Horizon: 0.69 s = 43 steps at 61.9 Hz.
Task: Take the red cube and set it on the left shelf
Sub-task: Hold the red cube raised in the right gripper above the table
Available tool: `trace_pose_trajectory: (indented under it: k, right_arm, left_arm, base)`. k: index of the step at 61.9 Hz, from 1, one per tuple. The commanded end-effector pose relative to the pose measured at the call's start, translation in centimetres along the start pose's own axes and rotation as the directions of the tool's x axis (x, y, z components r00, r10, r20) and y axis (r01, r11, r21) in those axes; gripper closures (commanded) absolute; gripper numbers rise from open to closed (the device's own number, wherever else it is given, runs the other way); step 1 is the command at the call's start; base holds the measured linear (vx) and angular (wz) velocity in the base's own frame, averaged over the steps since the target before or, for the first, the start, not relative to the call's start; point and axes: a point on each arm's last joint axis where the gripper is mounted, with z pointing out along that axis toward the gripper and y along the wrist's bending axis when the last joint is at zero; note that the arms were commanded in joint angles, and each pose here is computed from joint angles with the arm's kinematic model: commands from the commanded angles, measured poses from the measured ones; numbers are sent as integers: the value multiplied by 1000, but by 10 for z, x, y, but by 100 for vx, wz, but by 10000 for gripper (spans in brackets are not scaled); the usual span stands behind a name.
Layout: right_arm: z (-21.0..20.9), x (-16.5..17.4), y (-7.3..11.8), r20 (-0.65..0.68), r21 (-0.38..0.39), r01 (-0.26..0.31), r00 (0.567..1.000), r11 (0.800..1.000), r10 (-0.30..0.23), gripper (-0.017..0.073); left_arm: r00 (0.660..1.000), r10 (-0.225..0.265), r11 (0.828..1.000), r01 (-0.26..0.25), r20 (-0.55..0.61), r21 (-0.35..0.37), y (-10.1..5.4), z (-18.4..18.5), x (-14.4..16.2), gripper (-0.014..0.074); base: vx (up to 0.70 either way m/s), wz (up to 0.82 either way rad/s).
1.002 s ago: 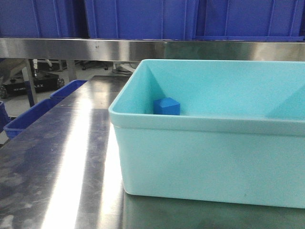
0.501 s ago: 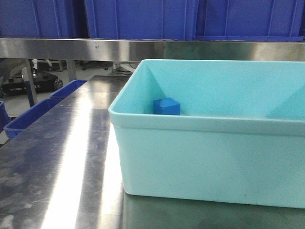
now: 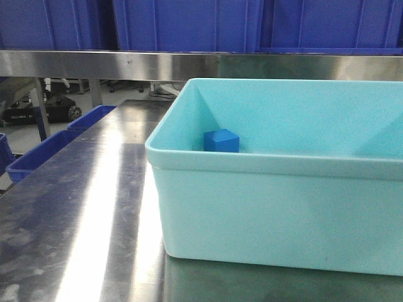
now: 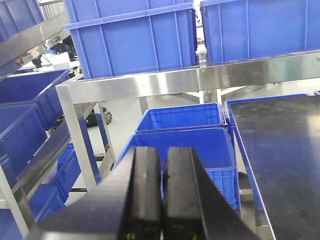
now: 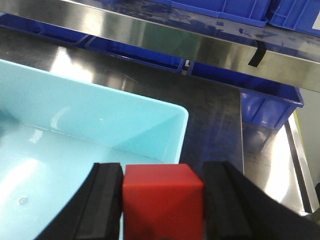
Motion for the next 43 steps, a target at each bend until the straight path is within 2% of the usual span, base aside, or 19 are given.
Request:
trace_pose_trajectory:
  k: [1,43]
  right_arm:
    - [-3,-17,-3,120,22,-2,993,1000,0,501]
    - [-3,-17,-3,120,22,-2,993,1000,0,501]
  left_arm:
    - [998,-4,1000,5,69,-6,0,0,-1,488]
    - [998,-4,1000,5,69,-6,0,0,-1,488]
  base:
    - [0,0]
    - [0,0]
